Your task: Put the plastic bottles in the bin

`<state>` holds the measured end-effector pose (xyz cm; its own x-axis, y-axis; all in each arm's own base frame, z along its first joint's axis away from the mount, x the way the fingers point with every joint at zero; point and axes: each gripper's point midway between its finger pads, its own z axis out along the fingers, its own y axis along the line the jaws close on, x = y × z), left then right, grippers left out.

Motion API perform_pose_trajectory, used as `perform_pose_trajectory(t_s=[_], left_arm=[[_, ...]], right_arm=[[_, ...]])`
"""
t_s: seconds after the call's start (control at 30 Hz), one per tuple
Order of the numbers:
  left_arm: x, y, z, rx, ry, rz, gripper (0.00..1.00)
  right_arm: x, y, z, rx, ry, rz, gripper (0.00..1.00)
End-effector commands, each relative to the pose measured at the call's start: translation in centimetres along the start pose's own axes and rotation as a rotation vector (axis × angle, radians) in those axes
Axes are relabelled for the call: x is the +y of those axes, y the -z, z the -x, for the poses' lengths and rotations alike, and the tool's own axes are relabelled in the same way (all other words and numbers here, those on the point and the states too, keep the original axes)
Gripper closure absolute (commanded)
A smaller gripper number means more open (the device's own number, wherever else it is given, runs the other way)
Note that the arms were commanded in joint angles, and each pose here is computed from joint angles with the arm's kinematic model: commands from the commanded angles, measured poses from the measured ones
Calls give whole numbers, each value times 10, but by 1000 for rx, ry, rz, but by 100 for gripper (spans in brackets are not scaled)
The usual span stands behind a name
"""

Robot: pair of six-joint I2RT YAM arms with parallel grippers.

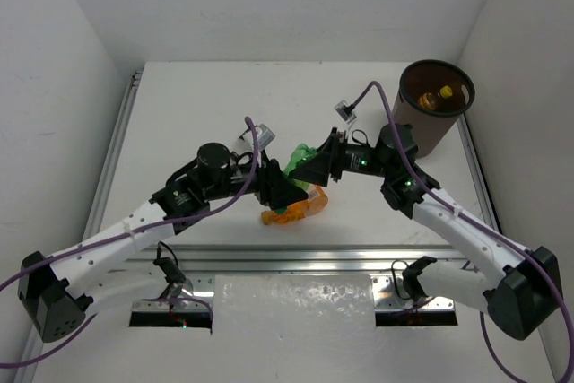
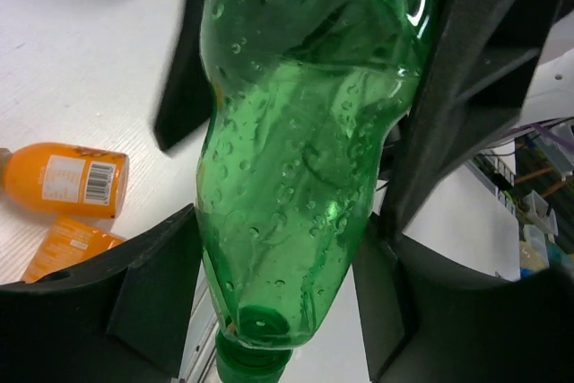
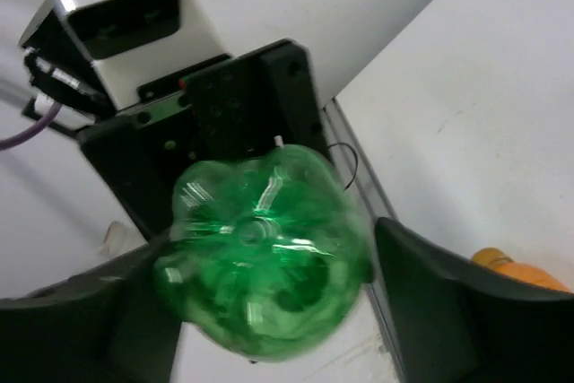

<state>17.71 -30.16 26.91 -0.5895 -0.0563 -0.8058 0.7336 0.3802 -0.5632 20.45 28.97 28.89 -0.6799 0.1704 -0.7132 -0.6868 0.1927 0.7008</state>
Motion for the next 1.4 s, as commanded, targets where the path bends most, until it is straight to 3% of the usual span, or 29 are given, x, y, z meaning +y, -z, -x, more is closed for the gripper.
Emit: perform_pose_trajectory(t_s=[0.0, 0.03, 0.07, 0.1, 0.17, 0.2, 0.23, 0.27, 0.3, 0.43, 0.5, 0.57, 0.6, 0.67, 0.73, 0.87, 0.9, 0.93, 0.97, 1.0, 1.1, 1.2, 1.23, 1.27, 1.3, 1.33, 1.37], left_arm=[[-23, 2, 15, -52, -56, -104, 77], [-21, 2, 16, -56, -56, -89, 68], [-18, 2, 16, -50, -57, -71, 56], [-16, 4, 25, -76, -61, -36, 31], [1, 8, 23, -58, -26, 81, 7], [10, 11, 26, -60, -10, 148, 0], [37, 18, 38, -117, 28, 327, 0], [52, 33, 38, -91, 66, 467, 1], [64, 44, 41, -98, 83, 571, 0], [100, 110, 45, -174, 120, 941, 0], [107, 135, 48, -235, 118, 1029, 0], [110, 142, 42, -233, 110, 1049, 0], [110, 141, 40, -226, 108, 1042, 0], [111, 135, 33, -199, 117, 1021, 0], [114, 129, 29, -176, 113, 1017, 2], [120, 122, 30, -139, 91, 1043, 2], [117, 120, 39, -147, 89, 1037, 2], [117, 119, 44, -144, 86, 1042, 2], [121, 113, 46, -114, 71, 1055, 1], [117, 113, 61, -134, 68, 1054, 1], [141, 115, 87, -151, 59, 1120, 1], [201, 114, 94, -77, 69, 1206, 3], [201, 114, 103, -108, 68, 1202, 2], [218, 104, 97, -30, 22, 1219, 2], [226, 99, 108, -41, -6, 1226, 1], [235, 98, 108, -16, -22, 1247, 1], [256, 96, 99, 51, -45, 1300, 0]], right_arm=[[24, -15, 18, -28, 65, 77, 24], [26, -18, 16, -17, 65, 86, 38], [24, -19, 16, -14, 61, 82, 72], [22, -20, 16, -9, 52, 67, 97], [15, -19, 23, -25, 90, 7, 100], [16, -19, 44, -73, 129, -42, 100], [0, -13, 46, -56, 109, -140, 100], [-9, -7, 58, -78, 162, -218, 100], [-16, 4, 97, -189, 190, -358, 100], [-78, 102, 179, -396, 155, -858, 100], [-94, 155, 224, -525, 216, -1118, 100], [-107, 187, 258, -558, 343, -1314, 100], [-116, 222, 272, -607, 379, -1502, 100], [-140, 261, 293, -559, 450, -1702, 100], [-152, 296, 302, -566, 412, -1795, 100], [-189, 322, 299, -544, 331, -1836, 100], [-198, 323, 296, -521, 315, -1832, 94], [-211, 314, 292, -486, 296, -1780, 79], [-214, 311, 288, -470, 269, -1762, 38], [-213, 308, 288, -499, 228, -1747, 4], [-206, 296, 288, -486, 149, -1692, 1], [-164, 270, 283, -472, 148, -1586, 1], [-175, 270, 271, -438, 126, -1598, 1], [-140, 251, 269, -463, 171, -1475, 1], [-124, 234, 260, -443, 195, -1380, 1], [-130, 224, 227, -373, 160, -1322, 1], [-88, 222, 217, -423, 208, -1230, 1]])
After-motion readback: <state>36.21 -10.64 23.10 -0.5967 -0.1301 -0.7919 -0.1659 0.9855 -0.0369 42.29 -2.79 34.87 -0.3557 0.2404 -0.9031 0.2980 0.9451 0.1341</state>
